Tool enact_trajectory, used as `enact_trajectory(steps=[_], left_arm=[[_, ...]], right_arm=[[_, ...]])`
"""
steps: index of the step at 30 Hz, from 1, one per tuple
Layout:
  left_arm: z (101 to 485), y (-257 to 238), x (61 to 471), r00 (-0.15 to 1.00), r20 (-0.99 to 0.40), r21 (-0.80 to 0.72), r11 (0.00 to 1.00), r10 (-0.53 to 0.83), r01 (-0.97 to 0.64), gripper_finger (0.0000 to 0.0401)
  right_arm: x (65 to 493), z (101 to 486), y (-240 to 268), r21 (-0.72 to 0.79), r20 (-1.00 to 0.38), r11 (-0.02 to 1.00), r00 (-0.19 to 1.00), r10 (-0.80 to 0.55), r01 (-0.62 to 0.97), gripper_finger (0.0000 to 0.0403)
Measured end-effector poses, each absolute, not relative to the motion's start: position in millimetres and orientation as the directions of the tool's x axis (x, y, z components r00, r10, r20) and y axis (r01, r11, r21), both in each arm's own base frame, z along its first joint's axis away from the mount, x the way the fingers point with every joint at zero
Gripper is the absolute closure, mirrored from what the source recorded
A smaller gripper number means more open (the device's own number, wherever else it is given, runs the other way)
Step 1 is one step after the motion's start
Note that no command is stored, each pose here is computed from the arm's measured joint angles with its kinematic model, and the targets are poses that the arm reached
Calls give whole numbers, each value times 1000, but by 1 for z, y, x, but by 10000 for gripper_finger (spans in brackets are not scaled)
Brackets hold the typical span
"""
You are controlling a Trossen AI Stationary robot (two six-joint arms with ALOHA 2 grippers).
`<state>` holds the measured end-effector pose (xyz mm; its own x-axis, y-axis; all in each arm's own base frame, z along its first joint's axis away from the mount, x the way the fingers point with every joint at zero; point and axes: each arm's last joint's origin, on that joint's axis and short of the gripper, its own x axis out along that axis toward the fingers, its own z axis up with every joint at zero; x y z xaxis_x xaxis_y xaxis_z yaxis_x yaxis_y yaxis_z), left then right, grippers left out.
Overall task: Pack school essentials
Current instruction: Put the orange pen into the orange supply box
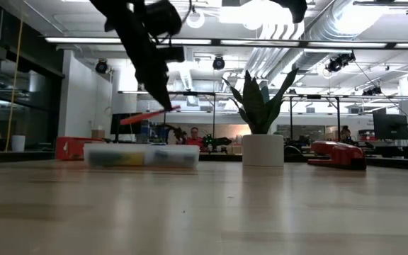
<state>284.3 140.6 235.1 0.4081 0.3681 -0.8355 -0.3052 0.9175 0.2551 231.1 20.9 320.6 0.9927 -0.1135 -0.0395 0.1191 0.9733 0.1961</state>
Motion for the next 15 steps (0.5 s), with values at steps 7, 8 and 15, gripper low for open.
enact_trajectory(steps=[7, 8, 15], left_arm=[[202, 148, 292, 290, -894, 271, 928, 341, -254, 398], [198, 150, 293, 283, -896, 277, 929, 342, -247, 398], [183, 153, 293, 231, -926, 261, 949, 297, -176, 398]], right_arm=[[231, 321, 21, 198, -41, 973, 993, -114, 120, 190], [231, 320, 21, 198, -41, 973, 993, -114, 120, 190], [231, 320, 21, 226, -41, 967, 993, -114, 120, 190]])
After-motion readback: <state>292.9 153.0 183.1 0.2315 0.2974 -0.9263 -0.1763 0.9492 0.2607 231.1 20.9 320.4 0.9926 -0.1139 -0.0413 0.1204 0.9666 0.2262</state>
